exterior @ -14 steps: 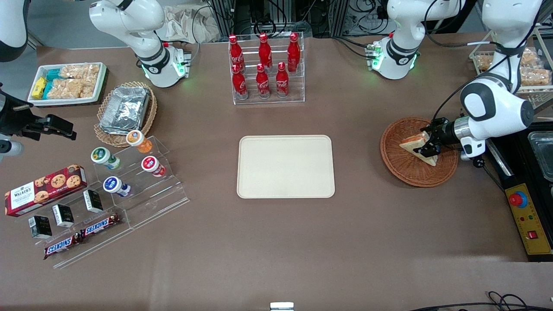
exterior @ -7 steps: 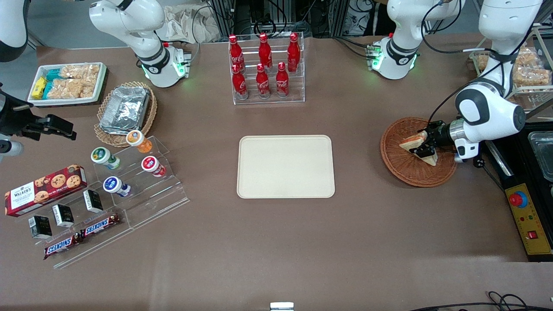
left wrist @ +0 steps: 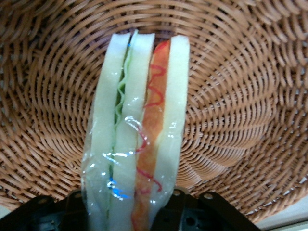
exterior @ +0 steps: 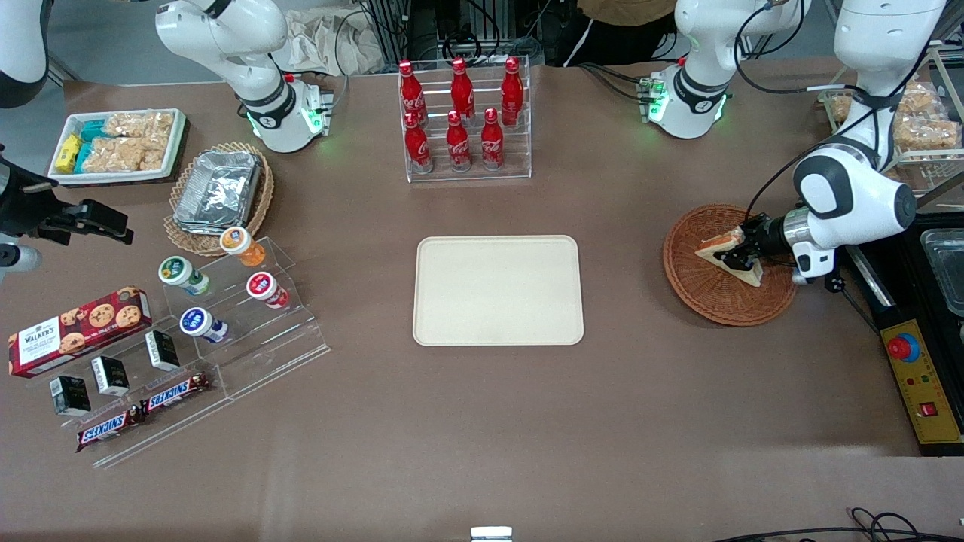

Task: Place sandwich from basket to tray
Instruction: 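Lower the left gripper and grasp the wrapped sandwich in the basket, then lift the sandwich out of the basket with the left gripper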

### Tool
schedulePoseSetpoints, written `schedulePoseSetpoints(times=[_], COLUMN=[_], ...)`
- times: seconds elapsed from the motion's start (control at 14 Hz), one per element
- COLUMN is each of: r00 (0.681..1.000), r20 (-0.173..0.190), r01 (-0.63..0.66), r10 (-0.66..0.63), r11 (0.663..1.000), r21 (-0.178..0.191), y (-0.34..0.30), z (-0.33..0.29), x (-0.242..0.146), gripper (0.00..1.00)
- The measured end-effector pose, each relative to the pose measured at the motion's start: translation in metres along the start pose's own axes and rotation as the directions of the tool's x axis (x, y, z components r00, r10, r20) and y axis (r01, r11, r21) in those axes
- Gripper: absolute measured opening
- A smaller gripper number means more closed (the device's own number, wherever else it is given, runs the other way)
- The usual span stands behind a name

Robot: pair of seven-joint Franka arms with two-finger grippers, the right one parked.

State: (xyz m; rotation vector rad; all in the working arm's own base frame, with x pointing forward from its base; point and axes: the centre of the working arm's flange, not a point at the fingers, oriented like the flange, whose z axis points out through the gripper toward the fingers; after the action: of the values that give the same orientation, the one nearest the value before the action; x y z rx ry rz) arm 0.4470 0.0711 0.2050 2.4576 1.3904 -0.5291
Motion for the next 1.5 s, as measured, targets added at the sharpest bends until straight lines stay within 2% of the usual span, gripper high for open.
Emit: schedulePoseSetpoints(times=[0.14, 0.29, 0.43, 0.64, 0.93, 1.21, 1.5], r00=[1.000, 0.999, 0.995, 0.989, 0.975, 0.953, 0.910], r20=[0.002, 0.021, 0.021, 0.019, 0.045, 0.051, 0.065], r01=[-0.017, -0.047, -0.096, -0.148, -0.221, -0.303, -0.413], r10=[0.017, 0.047, 0.096, 0.148, 0.217, 0.299, 0.409], r11=[1.000, 0.999, 0.995, 0.988, 0.966, 0.937, 0.885], r21=[-0.008, -0.013, -0.002, 0.053, 0.137, 0.175, 0.213], y=[0.008, 0.016, 0.023, 0.033, 0.059, 0.088, 0.123], z=[-0.008, -0.025, -0.048, -0.092, -0.175, -0.244, -0.257], x=[-0.004, -0.013, -0.024, -0.040, -0.066, -0.104, -0.161], gripper=[0.41, 0.40, 0.40, 0.40, 0.40, 0.40, 0.40])
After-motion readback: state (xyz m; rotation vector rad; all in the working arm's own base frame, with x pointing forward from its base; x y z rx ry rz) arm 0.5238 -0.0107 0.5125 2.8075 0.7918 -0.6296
